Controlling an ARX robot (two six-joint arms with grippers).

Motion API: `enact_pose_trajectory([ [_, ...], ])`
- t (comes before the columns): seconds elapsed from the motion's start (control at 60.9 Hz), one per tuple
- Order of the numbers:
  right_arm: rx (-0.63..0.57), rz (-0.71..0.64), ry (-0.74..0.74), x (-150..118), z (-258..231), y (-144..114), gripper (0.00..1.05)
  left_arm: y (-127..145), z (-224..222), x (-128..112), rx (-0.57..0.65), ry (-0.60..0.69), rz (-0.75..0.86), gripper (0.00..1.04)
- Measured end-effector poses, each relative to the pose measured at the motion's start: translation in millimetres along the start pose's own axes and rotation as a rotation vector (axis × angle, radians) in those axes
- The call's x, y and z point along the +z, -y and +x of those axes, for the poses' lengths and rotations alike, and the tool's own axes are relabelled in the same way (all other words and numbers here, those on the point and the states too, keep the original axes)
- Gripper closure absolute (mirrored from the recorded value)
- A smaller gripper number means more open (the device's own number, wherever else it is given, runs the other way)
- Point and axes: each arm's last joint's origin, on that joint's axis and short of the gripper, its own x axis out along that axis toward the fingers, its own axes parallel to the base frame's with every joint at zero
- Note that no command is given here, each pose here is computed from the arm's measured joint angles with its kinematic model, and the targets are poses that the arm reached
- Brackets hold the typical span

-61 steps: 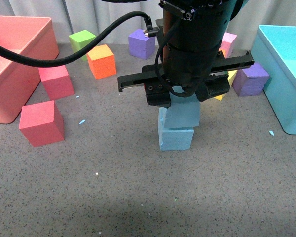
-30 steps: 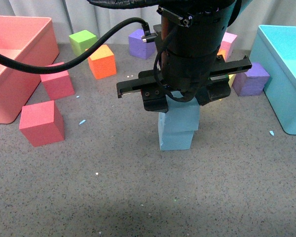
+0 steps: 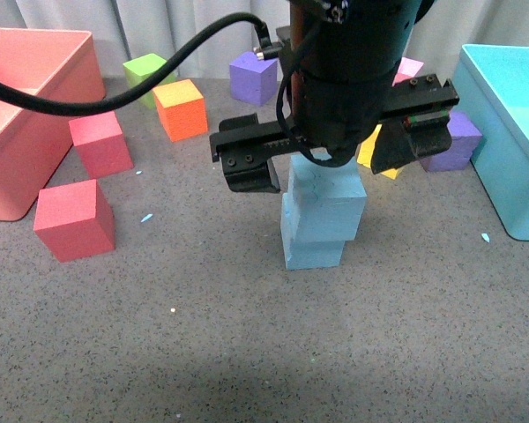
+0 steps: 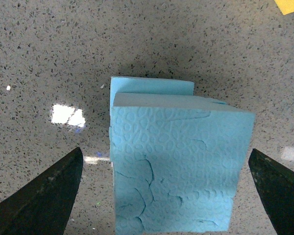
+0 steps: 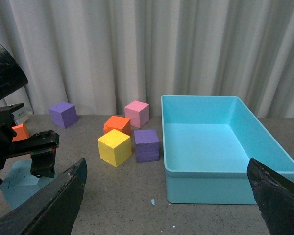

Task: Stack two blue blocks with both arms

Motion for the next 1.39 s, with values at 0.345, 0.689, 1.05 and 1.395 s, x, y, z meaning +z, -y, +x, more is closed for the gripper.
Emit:
enact_pose_trajectory([
  [0.345, 0.0, 0.0, 0.0, 0.0, 0.0, 0.0, 0.09, -16.5, -39.9, 24.4, -0.104, 0.104, -0.089, 0.07],
  [0.689, -0.002, 0.0, 0.0, 0.0, 0.0, 0.1, 0.09, -155.1, -77.0, -17.2, -0.074, 1.134, 0.19, 0.7],
  [1.05, 0.0, 0.0, 0.0, 0.0, 0.0, 0.0, 0.09, -248.9, -100.3, -79.8, -0.032, 1.106, 0.244, 1.01],
  [1.395, 0.0, 0.0, 0.0, 0.0, 0.0, 0.0, 0.09, -280.7, -110.8, -113.2, -0.024, 1.102, 0.246, 1.01],
])
